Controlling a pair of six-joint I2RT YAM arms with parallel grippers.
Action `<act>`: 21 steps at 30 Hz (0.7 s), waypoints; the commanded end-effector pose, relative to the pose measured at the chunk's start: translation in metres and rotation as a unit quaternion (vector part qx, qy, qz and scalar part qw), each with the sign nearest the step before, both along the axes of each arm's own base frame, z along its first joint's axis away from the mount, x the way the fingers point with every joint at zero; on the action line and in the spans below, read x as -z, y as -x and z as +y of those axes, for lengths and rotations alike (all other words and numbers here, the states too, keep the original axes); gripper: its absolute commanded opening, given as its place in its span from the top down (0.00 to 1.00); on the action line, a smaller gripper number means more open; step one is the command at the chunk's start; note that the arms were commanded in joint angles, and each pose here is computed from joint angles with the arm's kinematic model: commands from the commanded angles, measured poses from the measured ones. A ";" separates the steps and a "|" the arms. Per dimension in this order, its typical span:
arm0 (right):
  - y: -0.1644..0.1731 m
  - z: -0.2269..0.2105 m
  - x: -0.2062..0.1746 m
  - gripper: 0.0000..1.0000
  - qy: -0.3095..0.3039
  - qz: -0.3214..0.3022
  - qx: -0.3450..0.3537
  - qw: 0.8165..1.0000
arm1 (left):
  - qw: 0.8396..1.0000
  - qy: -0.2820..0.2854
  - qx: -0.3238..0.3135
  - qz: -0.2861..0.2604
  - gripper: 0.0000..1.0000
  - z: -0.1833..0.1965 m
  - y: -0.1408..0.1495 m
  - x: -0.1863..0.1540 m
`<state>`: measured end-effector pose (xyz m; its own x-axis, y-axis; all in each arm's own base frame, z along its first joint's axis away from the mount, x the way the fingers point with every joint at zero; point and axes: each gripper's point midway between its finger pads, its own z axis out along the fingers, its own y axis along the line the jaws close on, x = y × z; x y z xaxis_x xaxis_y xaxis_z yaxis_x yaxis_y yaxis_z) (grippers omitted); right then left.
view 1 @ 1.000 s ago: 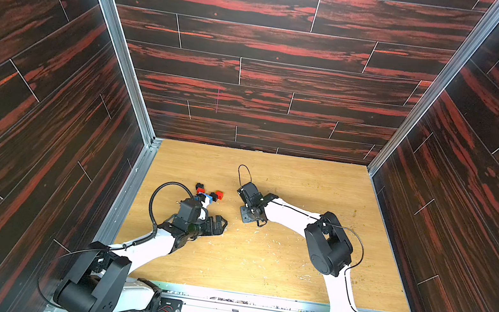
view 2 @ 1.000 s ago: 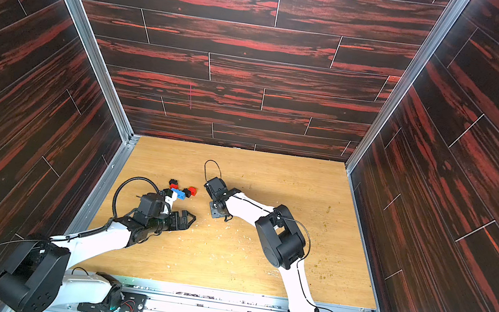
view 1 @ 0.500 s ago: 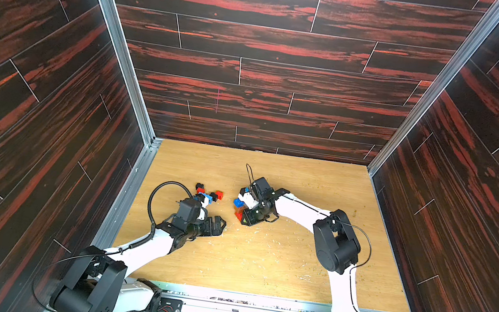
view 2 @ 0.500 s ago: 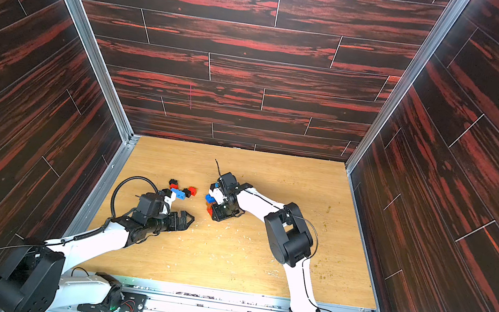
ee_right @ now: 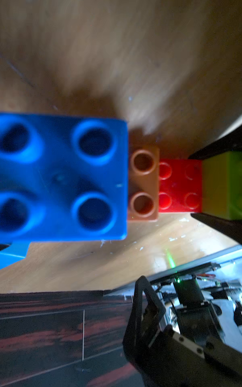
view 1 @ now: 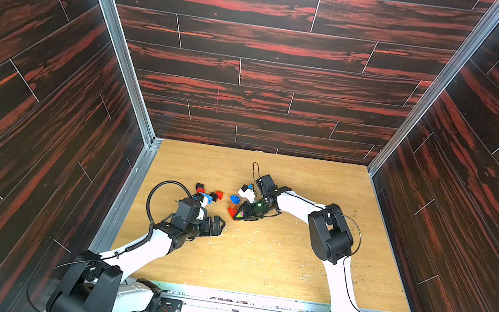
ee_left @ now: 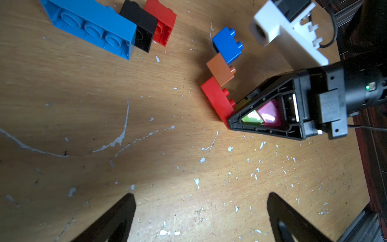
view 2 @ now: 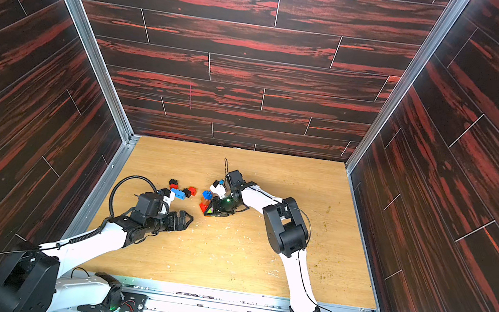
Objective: Assemble the letter v with lego
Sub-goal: Assemble the lego brick with the lego brick.
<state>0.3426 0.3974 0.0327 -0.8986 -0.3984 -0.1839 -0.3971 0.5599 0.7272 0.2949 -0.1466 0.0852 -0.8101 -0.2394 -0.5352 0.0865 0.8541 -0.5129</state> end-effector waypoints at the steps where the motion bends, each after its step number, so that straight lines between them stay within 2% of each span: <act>1: -0.001 -0.002 0.009 0.76 0.010 0.041 0.020 0.999 | 1.000 -0.005 -0.004 -0.016 0.00 0.003 -0.004 -0.014; 3: -0.003 -0.005 0.015 0.75 0.022 0.044 0.031 0.998 | 1.000 -0.005 -0.004 -0.015 0.00 0.003 -0.004 -0.012; 4: -0.006 -0.006 0.018 0.68 0.031 0.042 0.039 0.998 | 1.000 -0.005 -0.004 -0.015 0.00 0.003 -0.004 -0.012; 5: -0.008 -0.007 0.020 0.12 0.037 0.040 0.046 0.997 | 1.000 -0.003 -0.005 -0.015 0.00 0.003 -0.004 -0.011; 6: -0.010 -0.007 0.022 0.02 0.041 0.039 0.052 0.997 | 1.000 -0.002 -0.006 -0.014 0.00 0.003 -0.004 -0.011; 13: -0.021 -0.009 0.030 0.01 0.051 0.021 0.079 0.995 | 1.000 -0.010 -0.007 -0.008 0.00 0.005 -0.002 -0.006; 21: -0.049 -0.029 -0.015 0.02 0.084 -0.083 0.125 0.985 | 0.999 -0.033 -0.005 0.015 0.00 0.006 -0.007 0.003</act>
<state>0.3789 0.3939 0.0494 -0.9339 -0.2506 -0.2552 -0.3576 0.6578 0.6629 0.2967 -0.1432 0.0812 -0.8198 -0.2301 -0.5244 0.0672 0.8708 -0.4870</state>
